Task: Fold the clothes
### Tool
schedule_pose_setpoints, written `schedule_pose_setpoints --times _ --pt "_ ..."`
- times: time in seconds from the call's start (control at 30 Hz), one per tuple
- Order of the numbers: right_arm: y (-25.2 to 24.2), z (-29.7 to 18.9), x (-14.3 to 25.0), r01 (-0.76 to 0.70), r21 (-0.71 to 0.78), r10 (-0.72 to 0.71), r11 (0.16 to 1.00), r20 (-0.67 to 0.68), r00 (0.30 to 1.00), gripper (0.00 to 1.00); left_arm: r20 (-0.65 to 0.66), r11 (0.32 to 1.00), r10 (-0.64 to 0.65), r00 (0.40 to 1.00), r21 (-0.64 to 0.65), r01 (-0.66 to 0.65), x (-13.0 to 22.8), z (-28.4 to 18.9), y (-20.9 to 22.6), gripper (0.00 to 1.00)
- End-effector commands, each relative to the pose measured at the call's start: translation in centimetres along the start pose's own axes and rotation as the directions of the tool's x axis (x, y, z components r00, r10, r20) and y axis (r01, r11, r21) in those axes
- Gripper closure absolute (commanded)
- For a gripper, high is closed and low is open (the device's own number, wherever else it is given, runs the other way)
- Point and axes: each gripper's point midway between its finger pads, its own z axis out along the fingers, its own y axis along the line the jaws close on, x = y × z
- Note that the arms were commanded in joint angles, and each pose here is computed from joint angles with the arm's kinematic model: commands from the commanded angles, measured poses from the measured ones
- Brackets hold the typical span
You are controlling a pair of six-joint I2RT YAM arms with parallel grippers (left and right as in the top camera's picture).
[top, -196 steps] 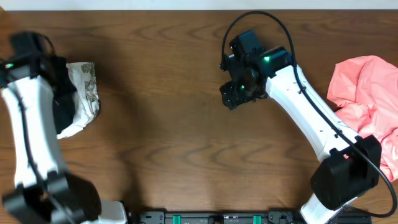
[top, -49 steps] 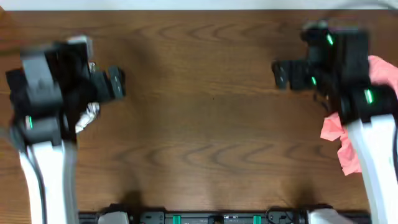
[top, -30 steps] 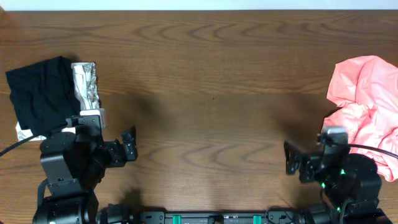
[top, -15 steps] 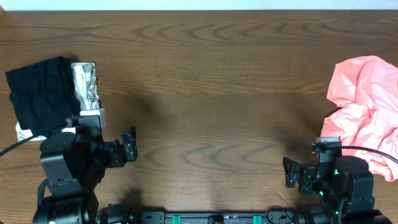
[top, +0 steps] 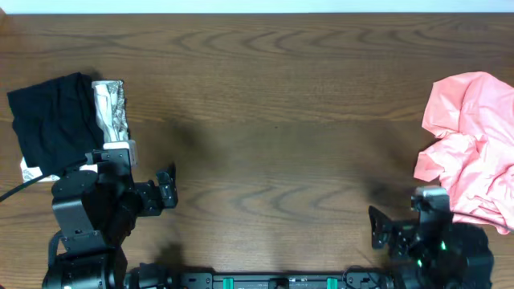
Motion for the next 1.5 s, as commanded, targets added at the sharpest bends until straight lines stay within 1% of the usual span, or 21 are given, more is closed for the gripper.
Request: schedule_pose_setpoints --times 0.0,0.27,0.43,0.57,0.67,0.77,0.87,0.97,1.03,1.23,1.37,1.4,1.47 --pt "-0.4 -0.9 -0.3 -0.019 0.016 0.018 1.000 0.075 0.997 0.01 -0.002 1.000 0.004 1.000 0.004 -0.004 0.1 0.0 -0.1 0.02" --pt "-0.5 -3.0 -0.9 -0.024 0.015 0.020 1.000 0.225 0.974 0.01 -0.002 1.000 0.004 1.000 0.004 -0.004 0.1 0.0 -0.1 0.02" --pt "-0.6 -2.5 -0.7 -0.028 0.021 0.023 0.999 0.214 0.977 0.01 -0.002 1.000 0.004 1.000 0.004 -0.004 0.1 0.0 -0.1 0.02" --pt "-1.9 -1.3 -0.2 -0.039 0.085 0.022 0.996 0.200 0.980 0.01 -0.002 1.000 0.004 1.000 0.004 -0.004 0.1 0.0 -0.1 0.02" --pt "-2.9 0.2 -1.2 -0.050 0.128 0.016 0.991 0.253 0.967 0.01 -0.002 1.000 0.004 1.000 0.004 -0.004 0.1 0.0 -0.1 0.02" --pt "-3.5 1.5 -2.9 -0.025 0.161 -0.030 0.987 0.328 0.944 0.01 -0.002 1.000 0.004 1.000 0.004 -0.004 0.1 0.0 -0.1 0.02" --pt "-3.4 2.5 -4.3 0.068 0.191 -0.139 0.979 0.386 0.912 0.01 -0.002 1.000 0.004 1.000 0.004 -0.004 0.1 0.0 -0.1 0.02" --pt "-3.4 3.4 -5.6 0.159 0.236 -0.251 0.959 0.436 0.864 0.01 -0.002 1.000 0.004 1.000 0.004 -0.004 0.1 0.0 -0.1 0.02" --pt "-3.4 4.0 -6.1 0.187 0.256 -0.290 0.948 0.463 0.837 0.01 -0.002 1.000 0.004 1.000 0.004 -0.004 0.1 0.0 -0.1 0.02" --pt "-3.5 5.5 -7.0 0.182 0.276 -0.313 0.944 0.568 0.761 0.01 -0.002 1.000 0.004 1.000 0.004 -0.004 0.1 0.0 -0.1 0.02" --pt "-3.6 6.5 -7.0 0.171 0.280 -0.314 0.945 0.623 0.717 0.01 -0.002 1.000 0.004 1.000 0.004 -0.004 0.1 0.0 -0.1 0.02" --pt "-3.7 6.9 -6.8 0.169 0.282 -0.315 0.944 0.632 0.708 0.01 -0.002 1.000 0.004 1.000 0.004 -0.004 0.1 0.0 -0.1 0.02" --pt "-3.9 7.1 -6.5 0.168 0.287 -0.315 0.943 0.617 0.721 0.01 -0.002 1.000 0.004 1.000 0.004 -0.004 0.1 0.0 -0.1 0.02"
